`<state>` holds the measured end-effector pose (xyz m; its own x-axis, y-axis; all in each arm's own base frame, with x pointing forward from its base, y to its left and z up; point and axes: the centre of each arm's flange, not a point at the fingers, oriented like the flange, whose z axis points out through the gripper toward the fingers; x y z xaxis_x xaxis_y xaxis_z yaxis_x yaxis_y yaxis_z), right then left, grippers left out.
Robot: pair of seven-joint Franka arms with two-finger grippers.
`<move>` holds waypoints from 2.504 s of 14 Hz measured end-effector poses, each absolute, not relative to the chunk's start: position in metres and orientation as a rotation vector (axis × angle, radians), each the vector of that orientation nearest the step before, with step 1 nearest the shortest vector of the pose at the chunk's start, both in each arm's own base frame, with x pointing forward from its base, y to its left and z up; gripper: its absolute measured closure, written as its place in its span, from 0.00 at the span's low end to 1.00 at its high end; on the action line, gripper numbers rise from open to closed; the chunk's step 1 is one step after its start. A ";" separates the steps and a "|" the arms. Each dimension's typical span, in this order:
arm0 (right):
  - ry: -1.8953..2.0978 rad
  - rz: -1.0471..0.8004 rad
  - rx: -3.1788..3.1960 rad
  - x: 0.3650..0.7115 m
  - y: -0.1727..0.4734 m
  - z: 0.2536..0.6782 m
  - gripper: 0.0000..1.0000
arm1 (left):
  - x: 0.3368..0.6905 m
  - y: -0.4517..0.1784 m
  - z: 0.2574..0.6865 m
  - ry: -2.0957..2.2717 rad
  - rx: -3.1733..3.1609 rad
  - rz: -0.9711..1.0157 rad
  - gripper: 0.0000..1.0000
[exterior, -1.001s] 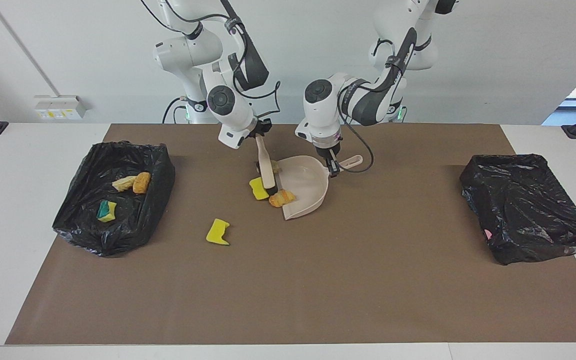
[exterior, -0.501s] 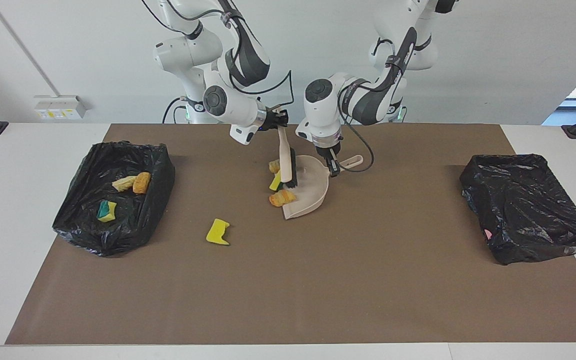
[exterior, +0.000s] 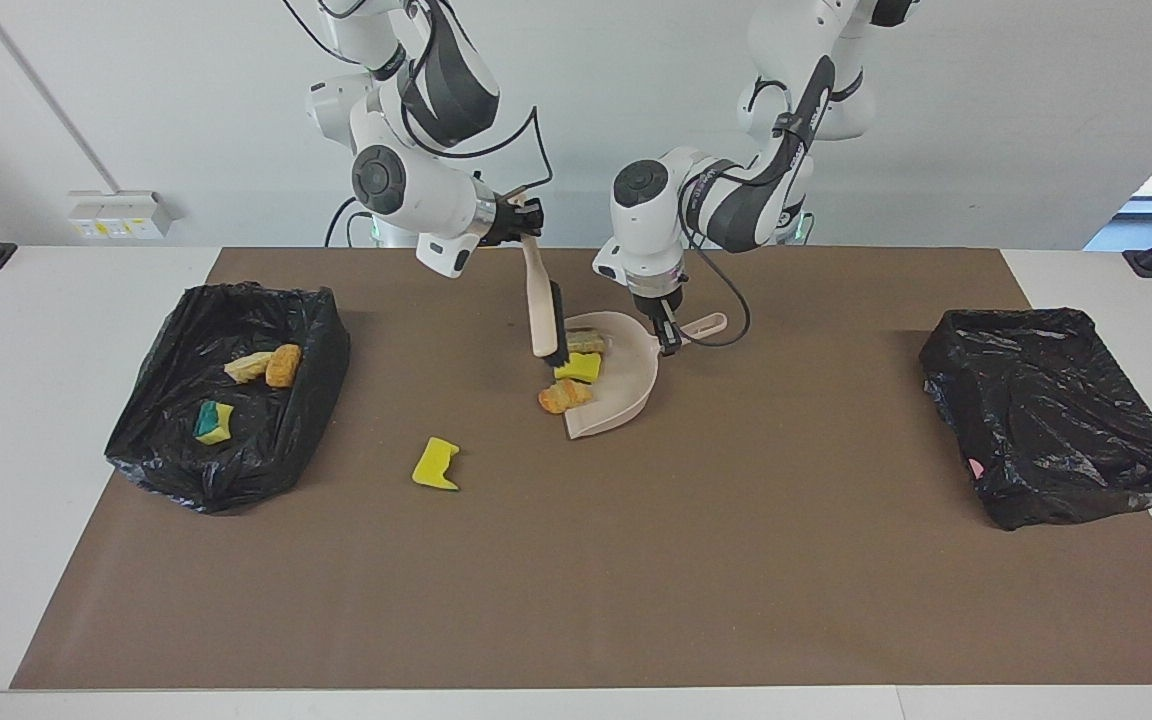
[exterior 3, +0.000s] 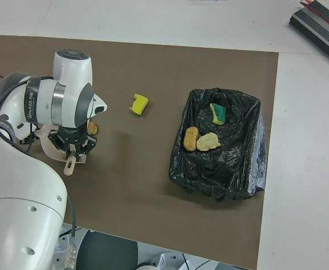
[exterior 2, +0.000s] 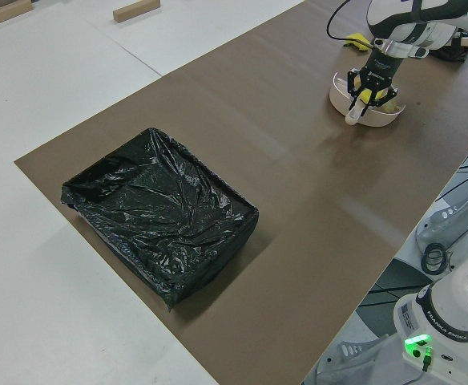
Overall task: Sweep and dump trash in bin
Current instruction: 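Sweep the sponge and bread pieces into the dustpan with the right gripper's brush, then brush the last pieces into the dustpan with the right gripper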
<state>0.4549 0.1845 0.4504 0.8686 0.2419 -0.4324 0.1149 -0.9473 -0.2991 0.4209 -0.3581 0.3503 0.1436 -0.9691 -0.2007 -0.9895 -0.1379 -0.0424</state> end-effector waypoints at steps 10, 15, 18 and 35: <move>-0.953 0.514 -3.311 0.588 0.084 0.401 0.74 | 0.421 -0.358 0.350 1.945 -2.247 0.186 0.68; -1.046 0.558 -3.292 0.611 0.098 0.349 0.74 | 0.421 -0.358 0.350 1.945 -2.248 0.187 0.68; -0.951 0.602 -3.157 0.592 0.124 0.340 0.74 | 0.421 -0.358 0.350 1.945 -2.248 0.187 0.68; -0.447 0.792 -2.742 0.463 0.273 0.343 0.74 | 0.424 -0.354 0.350 1.937 -2.256 0.190 0.68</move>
<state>0.4634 0.2734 0.3428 0.8048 0.3579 -0.4734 0.2206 -0.9210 -0.3212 0.4238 -0.3539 0.3496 0.1522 -0.9677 -0.2008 -0.9883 -0.1472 -0.0396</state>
